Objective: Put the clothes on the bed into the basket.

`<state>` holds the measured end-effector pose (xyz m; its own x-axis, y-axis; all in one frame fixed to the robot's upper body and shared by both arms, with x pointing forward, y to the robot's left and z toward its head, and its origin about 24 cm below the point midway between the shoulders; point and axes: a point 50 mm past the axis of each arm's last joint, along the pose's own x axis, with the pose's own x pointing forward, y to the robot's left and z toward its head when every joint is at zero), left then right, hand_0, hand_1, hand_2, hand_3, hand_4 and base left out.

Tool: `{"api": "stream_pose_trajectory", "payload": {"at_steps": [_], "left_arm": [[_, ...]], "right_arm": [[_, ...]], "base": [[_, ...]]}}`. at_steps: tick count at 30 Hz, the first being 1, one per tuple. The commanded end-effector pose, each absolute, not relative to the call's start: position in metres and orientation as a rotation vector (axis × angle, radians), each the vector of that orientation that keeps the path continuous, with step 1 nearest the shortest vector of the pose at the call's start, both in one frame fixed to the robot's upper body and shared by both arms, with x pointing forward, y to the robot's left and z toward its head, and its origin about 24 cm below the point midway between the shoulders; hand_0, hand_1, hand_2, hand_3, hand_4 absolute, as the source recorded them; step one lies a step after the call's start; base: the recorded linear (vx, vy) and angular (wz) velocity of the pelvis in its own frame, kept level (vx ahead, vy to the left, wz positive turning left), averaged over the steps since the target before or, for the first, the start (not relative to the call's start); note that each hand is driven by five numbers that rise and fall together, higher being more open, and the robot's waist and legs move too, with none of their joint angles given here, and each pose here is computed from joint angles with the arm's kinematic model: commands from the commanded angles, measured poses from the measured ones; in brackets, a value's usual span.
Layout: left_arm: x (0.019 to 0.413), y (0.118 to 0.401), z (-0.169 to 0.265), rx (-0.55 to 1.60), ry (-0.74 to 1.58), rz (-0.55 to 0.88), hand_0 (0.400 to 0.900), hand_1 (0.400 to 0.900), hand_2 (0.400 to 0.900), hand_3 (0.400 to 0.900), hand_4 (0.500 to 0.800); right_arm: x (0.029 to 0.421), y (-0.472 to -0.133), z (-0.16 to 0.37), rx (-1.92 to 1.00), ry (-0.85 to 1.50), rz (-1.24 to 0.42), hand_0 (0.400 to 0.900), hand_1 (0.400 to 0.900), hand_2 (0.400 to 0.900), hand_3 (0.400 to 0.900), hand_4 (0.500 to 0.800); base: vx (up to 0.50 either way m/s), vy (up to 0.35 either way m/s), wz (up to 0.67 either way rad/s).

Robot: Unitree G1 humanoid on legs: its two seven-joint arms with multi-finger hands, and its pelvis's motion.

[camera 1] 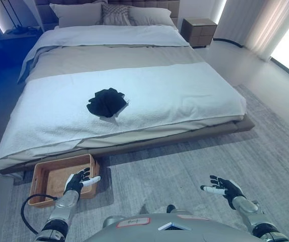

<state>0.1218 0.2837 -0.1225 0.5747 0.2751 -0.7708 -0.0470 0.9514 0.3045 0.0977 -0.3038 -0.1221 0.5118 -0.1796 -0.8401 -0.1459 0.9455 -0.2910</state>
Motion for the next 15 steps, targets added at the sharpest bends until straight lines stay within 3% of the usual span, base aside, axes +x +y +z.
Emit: {"api": "stream_pose_trajectory", "payload": {"at_steps": [1,15], "left_arm": [[0.1673,0.2988,-0.0959,0.346,0.771,0.201,0.900,0.900,0.900,0.900,0.800],[0.1656,0.2999,-0.0967,0.334,0.774,0.220,0.900,0.900,0.900,0.900,0.800]], "right_arm": [[0.1429,-0.3065,-0.1056,-0.348,0.866,-0.074,0.900,0.900,0.900,0.900,0.800],[0.1430,-0.3045,-0.1062,-0.339,0.864,-0.072,0.900,0.900,0.900,0.900,0.800]], "base": [[0.000,0.000,0.00],[0.000,0.000,0.00]]}}
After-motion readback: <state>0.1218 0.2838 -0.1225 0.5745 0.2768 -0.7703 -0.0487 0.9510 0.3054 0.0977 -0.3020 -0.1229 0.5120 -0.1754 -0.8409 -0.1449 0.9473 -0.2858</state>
